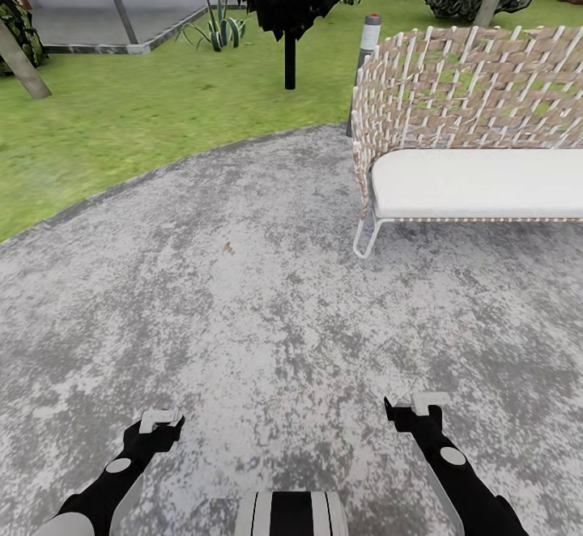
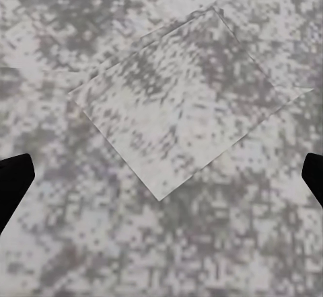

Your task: In the garden, pick up the pesticide atomizer on the floor and spray pesticide onto both trees until each tree trunk is fully covered.

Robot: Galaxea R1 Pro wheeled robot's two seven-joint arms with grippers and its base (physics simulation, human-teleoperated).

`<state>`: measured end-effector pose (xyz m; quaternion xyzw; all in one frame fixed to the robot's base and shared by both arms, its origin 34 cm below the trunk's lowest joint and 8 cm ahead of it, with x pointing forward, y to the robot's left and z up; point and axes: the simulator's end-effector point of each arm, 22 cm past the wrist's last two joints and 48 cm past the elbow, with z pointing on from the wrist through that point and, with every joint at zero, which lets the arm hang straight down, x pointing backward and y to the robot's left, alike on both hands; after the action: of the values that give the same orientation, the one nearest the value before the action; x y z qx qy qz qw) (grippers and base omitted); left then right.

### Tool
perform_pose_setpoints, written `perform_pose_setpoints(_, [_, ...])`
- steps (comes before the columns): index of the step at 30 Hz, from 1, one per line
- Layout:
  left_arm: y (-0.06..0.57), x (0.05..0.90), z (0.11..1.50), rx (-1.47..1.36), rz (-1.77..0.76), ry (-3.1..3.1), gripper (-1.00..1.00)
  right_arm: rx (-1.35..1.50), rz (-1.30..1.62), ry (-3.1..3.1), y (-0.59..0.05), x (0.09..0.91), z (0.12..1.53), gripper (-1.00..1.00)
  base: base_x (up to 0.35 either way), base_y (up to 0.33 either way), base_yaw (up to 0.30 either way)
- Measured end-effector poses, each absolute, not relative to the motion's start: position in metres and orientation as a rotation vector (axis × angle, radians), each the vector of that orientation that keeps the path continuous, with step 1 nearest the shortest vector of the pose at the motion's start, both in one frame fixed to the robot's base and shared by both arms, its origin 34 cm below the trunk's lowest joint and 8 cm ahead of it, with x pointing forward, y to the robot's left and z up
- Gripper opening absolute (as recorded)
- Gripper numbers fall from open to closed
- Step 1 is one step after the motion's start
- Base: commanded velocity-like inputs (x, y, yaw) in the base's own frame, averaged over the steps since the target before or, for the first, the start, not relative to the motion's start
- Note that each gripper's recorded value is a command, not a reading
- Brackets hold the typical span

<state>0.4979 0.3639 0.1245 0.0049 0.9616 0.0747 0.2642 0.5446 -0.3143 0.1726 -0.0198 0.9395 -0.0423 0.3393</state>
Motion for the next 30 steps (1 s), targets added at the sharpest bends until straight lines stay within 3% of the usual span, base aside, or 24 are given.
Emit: perform_pose_setpoints(30, [0.3628, 0.4994, 0.1249, 0.011, 0.2, 2.596, -1.0, -0.052, -0.11, 2.446, -0.3143, 0.5446, 0.1726, 1.0, 0.0, 0.0, 0.0])
